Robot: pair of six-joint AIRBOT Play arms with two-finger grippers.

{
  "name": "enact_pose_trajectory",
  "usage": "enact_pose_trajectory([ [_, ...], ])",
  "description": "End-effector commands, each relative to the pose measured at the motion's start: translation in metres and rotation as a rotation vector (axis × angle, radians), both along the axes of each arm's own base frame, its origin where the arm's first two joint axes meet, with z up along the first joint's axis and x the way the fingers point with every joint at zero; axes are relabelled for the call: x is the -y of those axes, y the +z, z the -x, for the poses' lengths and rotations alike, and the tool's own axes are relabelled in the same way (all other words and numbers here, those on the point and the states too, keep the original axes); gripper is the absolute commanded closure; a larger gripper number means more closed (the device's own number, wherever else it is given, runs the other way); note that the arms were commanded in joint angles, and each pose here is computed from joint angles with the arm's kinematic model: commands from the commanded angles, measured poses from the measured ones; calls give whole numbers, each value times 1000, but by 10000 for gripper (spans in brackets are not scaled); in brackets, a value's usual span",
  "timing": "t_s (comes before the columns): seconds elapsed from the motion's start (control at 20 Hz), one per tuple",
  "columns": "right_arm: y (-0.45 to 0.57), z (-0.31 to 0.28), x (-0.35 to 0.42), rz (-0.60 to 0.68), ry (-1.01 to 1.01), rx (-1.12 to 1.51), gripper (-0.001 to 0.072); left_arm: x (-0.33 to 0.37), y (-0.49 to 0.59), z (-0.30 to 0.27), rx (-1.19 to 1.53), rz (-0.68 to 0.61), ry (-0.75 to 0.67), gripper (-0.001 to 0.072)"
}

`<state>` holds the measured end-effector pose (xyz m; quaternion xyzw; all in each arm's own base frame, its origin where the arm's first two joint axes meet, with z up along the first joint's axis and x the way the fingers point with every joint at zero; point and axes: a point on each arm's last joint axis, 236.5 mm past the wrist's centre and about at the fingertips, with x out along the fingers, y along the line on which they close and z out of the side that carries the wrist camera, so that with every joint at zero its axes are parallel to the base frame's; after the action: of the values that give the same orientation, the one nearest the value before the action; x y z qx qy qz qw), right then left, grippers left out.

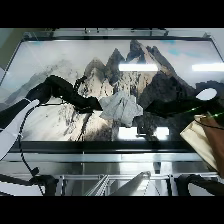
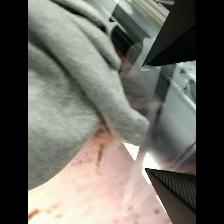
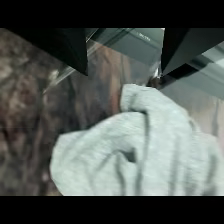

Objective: Fold the shirts.

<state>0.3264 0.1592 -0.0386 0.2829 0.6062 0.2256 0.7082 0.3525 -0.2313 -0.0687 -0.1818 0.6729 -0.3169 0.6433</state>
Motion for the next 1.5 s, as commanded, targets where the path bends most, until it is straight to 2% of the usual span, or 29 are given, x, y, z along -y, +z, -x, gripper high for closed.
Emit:
enact_pose_trajectory([
  [0.0,-35,4,-26,-117,11,-103,211,17,-13,-16,35,6,24,221],
  [0.05,-42,2,-35,-151,6,-114,212,27,-16,-17,31,8,-5,315],
  [0.15,-52,-1,-53,-219,1,-130,213,46,-23,-15,7,18,-70,317],
  [0.2,-55,-4,-61,-256,-3,-127,213,55,-26,-13,-6,21,-99,361],
  [0.25,-56,-7,-67,-288,-13,-123,220,60,-27,-12,-15,25,-124,443],
  [0.3,-53,-14,-71,-324,-22,-97,350,64,-27,-11,-24,29,-143,541],
  [0.35,-47,-20,-73,-352,-24,-62,539,64,-24,-10,-32,35,-159,610],
  [0.4,-37,-25,-74,-387,-20,-27,680,64,-18,-11,-31,42,-168,642],
  [0.45,-24,-31,-73,-415,-10,6,697,61,-9,-15,-20,50,-170,681],
  [0.5,-11,-38,-68,-430,-6,39,697,57,6,-21,7,59,-165,687],
  [0.7,68,-81,-6,-409,-70,254,698,16,112,-55,218,98,-103,688],
  [0.85,177,-101,64,-378,-177,518,698,-29,229,-73,470,111,-10,688],
  [1.1,345,-58,114,-232,-221,953,699,-91,399,-51,904,83,132,687],
  [1.25,372,-37,108,-196,-207,1034,698,-107,430,-31,984,58,159,686],
  [1.45,370,-28,86,-235,-139,1007,698,-99,402,-13,893,60,123,686],
])
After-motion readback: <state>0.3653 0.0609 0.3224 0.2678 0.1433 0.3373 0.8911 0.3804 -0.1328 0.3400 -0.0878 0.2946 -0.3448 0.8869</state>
